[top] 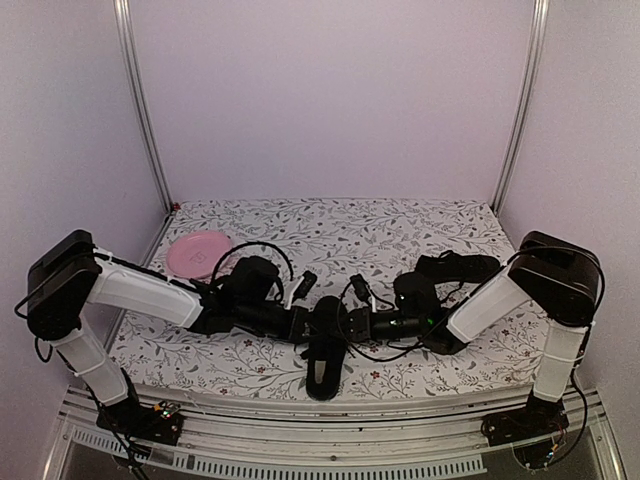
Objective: Tie the shoes
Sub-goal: Pull the loops with the shoelace from the shoe.
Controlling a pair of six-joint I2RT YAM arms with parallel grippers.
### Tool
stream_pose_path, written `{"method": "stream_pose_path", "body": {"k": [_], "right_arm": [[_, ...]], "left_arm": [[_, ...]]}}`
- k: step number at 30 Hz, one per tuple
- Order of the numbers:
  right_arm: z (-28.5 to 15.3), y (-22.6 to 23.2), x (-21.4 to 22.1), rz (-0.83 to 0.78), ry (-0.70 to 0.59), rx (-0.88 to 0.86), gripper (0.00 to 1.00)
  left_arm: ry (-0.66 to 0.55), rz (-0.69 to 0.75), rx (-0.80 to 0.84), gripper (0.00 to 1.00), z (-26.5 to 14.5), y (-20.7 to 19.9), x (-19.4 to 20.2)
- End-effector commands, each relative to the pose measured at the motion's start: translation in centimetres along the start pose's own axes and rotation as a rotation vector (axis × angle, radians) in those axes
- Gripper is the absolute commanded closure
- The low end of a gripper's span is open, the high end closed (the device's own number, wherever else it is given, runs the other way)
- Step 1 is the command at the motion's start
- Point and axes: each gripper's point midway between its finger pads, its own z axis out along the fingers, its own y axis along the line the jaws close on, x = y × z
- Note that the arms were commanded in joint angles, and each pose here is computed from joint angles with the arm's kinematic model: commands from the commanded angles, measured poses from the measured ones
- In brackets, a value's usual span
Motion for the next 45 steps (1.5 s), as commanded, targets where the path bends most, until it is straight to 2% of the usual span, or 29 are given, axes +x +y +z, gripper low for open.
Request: {"method": "stream_pose_path", "body": {"k": [1, 11, 28, 45], "right_arm": [[1.0, 1.9, -0.6, -0.028, 0.013, -0.081, 0.74], [0.8, 3.0, -1.1, 0.026, 0.02, -0.136, 0.71], [0.1, 2.9, -2.6, 0.176, -0.018, -0.144, 0.74], [-0.4, 2.4, -3.1, 0.251, -0.046, -0.149, 0.73]], "left_arm": [[-0.027, 0.019, 0.045, 1.0, -0.3, -0.8, -0.6], [-0.034, 0.019, 0.051, 1.0, -0.3, -0.7, -0.7], [-0.045, 0.009, 0.048, 1.0, -0.5, -0.5, -0.7], [-0.06, -0.009, 0.027, 1.0, -0.9, 0.1, -0.5]]}}
